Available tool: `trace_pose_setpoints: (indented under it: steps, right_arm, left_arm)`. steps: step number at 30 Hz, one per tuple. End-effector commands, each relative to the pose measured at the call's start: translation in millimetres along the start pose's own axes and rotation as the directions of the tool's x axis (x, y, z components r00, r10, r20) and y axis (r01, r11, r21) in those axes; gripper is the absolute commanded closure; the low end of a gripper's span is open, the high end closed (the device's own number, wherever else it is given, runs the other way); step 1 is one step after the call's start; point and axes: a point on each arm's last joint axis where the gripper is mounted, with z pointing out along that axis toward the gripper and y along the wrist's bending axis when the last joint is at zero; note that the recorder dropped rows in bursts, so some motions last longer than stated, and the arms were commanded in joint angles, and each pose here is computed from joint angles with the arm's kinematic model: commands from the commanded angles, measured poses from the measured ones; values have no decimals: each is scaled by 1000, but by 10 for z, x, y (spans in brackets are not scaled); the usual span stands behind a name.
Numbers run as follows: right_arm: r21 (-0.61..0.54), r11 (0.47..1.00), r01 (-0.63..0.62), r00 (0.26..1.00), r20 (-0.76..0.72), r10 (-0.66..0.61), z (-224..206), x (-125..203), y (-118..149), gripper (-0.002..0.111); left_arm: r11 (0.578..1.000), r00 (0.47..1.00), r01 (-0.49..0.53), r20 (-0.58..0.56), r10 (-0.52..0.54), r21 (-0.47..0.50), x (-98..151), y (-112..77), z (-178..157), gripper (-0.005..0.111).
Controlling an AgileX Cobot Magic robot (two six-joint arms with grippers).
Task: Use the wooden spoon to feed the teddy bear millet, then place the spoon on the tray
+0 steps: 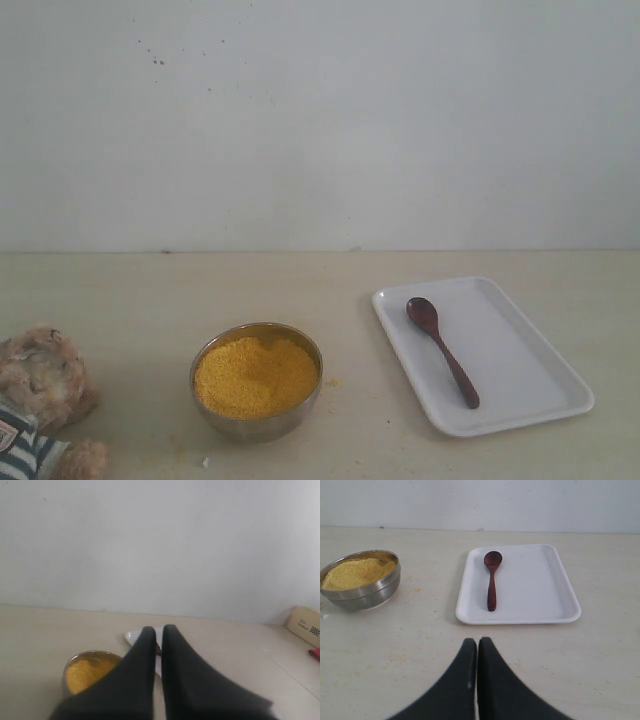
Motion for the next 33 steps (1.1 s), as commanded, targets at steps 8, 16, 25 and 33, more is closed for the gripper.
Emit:
trace_pose_setpoints:
  steps: [8, 16, 25, 33]
  right_arm:
    - [13, 1000, 11, 1000, 11, -11, 2, 3, -11, 108]
    - [12, 1000, 11, 1000, 24, -12, 2, -9, -10, 108]
    - [12, 1000, 11, 1000, 24, -12, 2, -9, -10, 108]
    - [12, 1000, 11, 1000, 24, -12, 2, -9, -10, 108]
  left_arm:
    - [997, 997, -14, 76, 20, -77, 444, 200, -183, 103]
    - [995, 1000, 5, 28, -3, -98, 674, 303, -171, 103]
    - [989, 998, -59, 17, 62, -134, 677, 334, -174, 103]
    - [960, 986, -147, 39, 160, -240, 630, 423, -193, 103]
